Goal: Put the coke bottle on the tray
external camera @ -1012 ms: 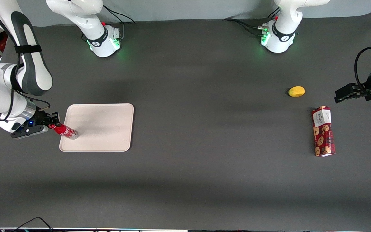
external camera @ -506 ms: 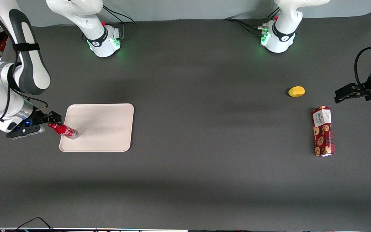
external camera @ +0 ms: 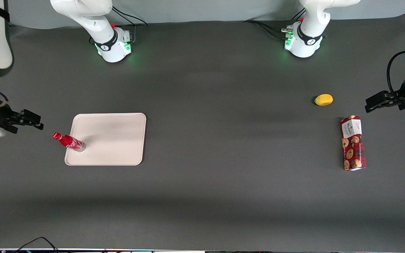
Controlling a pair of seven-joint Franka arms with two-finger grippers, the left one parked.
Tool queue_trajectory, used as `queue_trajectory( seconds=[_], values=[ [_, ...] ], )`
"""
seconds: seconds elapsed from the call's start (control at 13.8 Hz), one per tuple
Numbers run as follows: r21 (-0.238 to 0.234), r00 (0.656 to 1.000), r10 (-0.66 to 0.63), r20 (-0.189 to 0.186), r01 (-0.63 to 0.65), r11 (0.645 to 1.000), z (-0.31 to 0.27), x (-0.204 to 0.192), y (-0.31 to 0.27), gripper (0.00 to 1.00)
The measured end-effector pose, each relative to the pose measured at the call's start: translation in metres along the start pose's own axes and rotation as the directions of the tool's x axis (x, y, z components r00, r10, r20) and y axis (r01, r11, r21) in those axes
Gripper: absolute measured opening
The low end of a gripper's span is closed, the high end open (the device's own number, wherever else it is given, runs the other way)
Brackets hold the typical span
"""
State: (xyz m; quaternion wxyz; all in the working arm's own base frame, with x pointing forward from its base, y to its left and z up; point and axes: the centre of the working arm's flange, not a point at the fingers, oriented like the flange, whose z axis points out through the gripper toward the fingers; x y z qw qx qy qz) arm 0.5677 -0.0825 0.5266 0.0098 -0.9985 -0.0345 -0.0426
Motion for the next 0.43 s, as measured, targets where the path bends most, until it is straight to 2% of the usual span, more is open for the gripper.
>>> queue_trajectory(
  seconds=[0.14,0.22,0.43],
  values=[
    [-0.002,0.999,0.04,-0.034,-0.04,0.999,-0.026,-0.003,-0.006,1.0],
    [0.0,0.998,0.054,-0.039,-0.054,0.999,-0.037,-0.005,-0.01,1.0],
    [0.007,0.996,0.088,-0.018,-0.088,0.996,-0.069,-0.011,-0.019,1.0]
  ],
)
